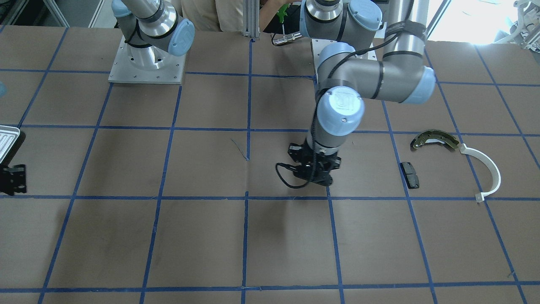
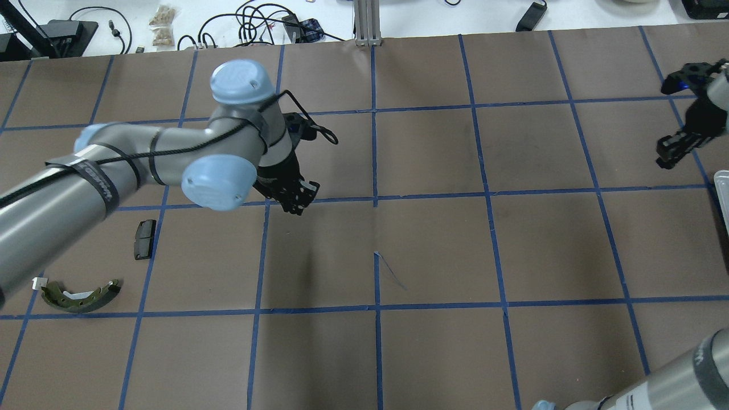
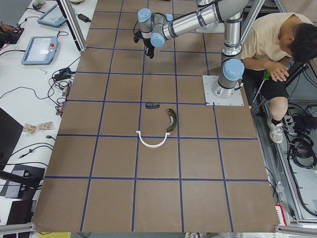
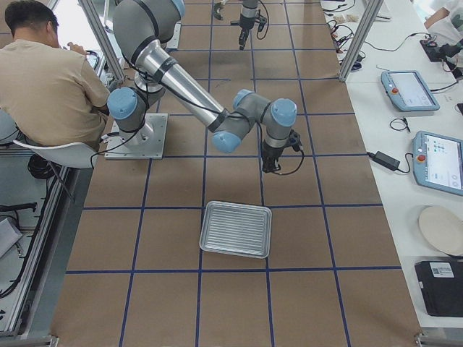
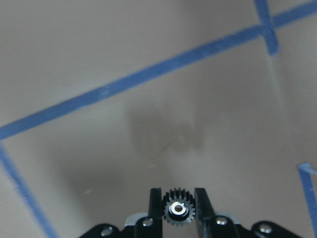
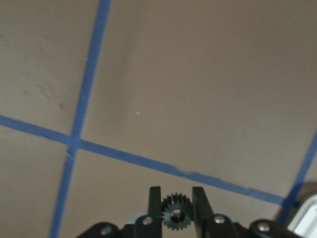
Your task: Place bearing gear from tray to pile
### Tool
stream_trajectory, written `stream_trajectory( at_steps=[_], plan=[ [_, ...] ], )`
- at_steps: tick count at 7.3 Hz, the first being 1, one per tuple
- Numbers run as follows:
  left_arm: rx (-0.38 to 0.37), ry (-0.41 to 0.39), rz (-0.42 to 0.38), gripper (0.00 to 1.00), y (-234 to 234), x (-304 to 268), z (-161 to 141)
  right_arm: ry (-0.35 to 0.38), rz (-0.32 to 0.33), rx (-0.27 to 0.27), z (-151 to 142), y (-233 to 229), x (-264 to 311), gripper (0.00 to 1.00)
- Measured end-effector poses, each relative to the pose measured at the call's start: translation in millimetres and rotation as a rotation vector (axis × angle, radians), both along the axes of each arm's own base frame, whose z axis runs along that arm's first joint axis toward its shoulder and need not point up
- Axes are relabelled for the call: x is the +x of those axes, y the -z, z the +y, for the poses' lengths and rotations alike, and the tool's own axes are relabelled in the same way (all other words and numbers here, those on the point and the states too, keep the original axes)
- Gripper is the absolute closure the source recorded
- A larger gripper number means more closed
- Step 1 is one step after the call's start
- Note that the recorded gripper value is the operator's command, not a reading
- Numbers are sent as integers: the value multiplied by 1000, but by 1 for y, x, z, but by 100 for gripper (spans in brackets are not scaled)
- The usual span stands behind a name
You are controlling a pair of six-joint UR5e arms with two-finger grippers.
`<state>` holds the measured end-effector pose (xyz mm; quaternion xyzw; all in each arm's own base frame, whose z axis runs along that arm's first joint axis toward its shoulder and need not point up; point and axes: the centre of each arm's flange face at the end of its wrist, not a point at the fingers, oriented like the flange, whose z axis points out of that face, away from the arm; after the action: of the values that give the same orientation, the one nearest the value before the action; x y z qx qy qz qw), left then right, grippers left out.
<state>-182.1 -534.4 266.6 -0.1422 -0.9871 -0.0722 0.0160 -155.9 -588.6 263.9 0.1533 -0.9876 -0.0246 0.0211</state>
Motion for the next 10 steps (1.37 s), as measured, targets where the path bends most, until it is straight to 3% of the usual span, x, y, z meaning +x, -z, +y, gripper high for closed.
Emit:
stream_trajectory(
  at_steps=[1,3,5,7,8,9,10],
  plan=[
    [22,-58,-14,100,-12,64,-19,29,-10,-1,-7,-1,74,100],
    [56,-166,-27,100,-8,199,-26,129,-14,20,12,6,238,100],
    [101,-238,2,100,18,308,-2,262,-19,23,66,15,398,100],
    [111,-248,30,100,36,366,17,386,-95,7,104,36,501,93],
    [107,-248,34,100,43,379,20,429,-119,-1,115,49,531,74],
    [99,-246,32,100,51,387,20,444,-130,-4,123,57,549,1],
    [92,-244,30,100,59,395,19,449,-128,-10,126,61,555,0]
  ],
)
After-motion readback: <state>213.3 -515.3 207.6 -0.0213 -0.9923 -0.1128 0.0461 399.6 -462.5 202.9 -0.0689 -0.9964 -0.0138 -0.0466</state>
